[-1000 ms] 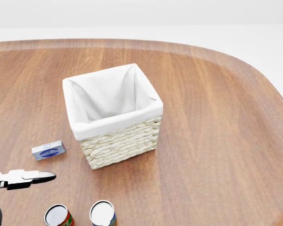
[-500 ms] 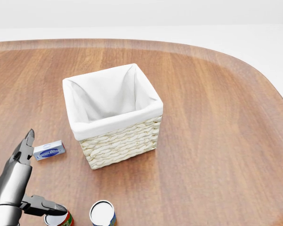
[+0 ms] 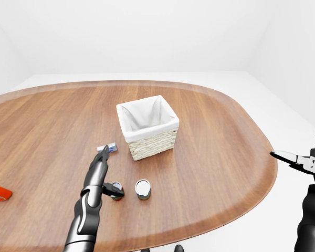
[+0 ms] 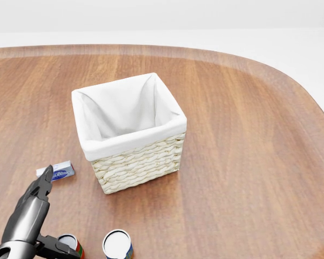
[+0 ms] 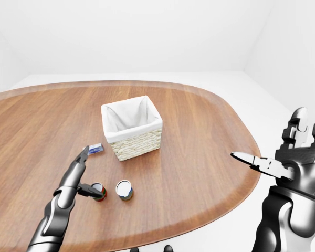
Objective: Pick up the tomato sauce, and put it in the basket.
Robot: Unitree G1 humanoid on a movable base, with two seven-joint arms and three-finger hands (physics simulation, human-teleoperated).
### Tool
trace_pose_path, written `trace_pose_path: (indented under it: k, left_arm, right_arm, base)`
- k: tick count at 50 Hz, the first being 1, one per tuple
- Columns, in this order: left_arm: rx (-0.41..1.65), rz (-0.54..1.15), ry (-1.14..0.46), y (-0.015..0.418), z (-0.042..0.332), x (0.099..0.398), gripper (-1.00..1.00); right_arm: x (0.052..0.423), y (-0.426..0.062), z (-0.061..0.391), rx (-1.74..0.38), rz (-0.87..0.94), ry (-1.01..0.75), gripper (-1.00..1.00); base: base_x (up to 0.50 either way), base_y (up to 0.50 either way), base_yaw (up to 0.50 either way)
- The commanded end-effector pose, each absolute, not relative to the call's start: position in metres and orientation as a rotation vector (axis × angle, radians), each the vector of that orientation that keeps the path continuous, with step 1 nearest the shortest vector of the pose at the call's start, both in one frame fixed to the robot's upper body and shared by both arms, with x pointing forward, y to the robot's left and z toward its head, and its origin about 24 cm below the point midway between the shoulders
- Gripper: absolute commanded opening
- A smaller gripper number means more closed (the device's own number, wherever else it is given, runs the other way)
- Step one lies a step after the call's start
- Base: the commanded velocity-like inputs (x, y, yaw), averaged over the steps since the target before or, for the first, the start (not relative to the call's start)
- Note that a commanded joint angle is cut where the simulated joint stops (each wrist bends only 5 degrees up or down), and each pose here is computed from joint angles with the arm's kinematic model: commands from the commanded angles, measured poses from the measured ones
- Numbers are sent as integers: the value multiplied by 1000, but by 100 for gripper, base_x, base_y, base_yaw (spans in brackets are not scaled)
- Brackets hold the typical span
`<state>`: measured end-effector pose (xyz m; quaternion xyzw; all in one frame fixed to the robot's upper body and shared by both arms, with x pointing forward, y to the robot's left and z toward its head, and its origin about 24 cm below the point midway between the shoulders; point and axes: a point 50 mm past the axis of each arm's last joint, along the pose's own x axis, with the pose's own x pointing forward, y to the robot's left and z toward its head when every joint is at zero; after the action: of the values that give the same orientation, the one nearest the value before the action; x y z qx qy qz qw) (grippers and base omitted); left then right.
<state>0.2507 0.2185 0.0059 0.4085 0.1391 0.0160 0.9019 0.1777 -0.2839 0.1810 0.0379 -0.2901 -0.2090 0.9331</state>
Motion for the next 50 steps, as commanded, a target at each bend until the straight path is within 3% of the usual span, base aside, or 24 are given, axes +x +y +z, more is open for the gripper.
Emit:
trace_pose_path:
  k: [1, 6, 25, 50]
  left_arm:
    - [876, 6, 321, 217, -2, 249, 100]
    - [921, 27, 358, 222, -13, 252, 100]
    - [974, -44, 408, 217, -31, 244, 100]
    - [1005, -95, 416, 210, -45, 245, 100]
  right_arm:
    - [177, -284, 183, 75, -427, -604, 100]
    - [182, -285, 169, 85, -424, -540, 100]
    - [176, -284, 183, 74, -432, -604, 100]
    - [185, -286, 162, 89, -425, -505, 100]
  base:
    - [0, 0, 0]
    - [0, 0, 0]
    - [0, 0, 0]
    - [0, 0, 0]
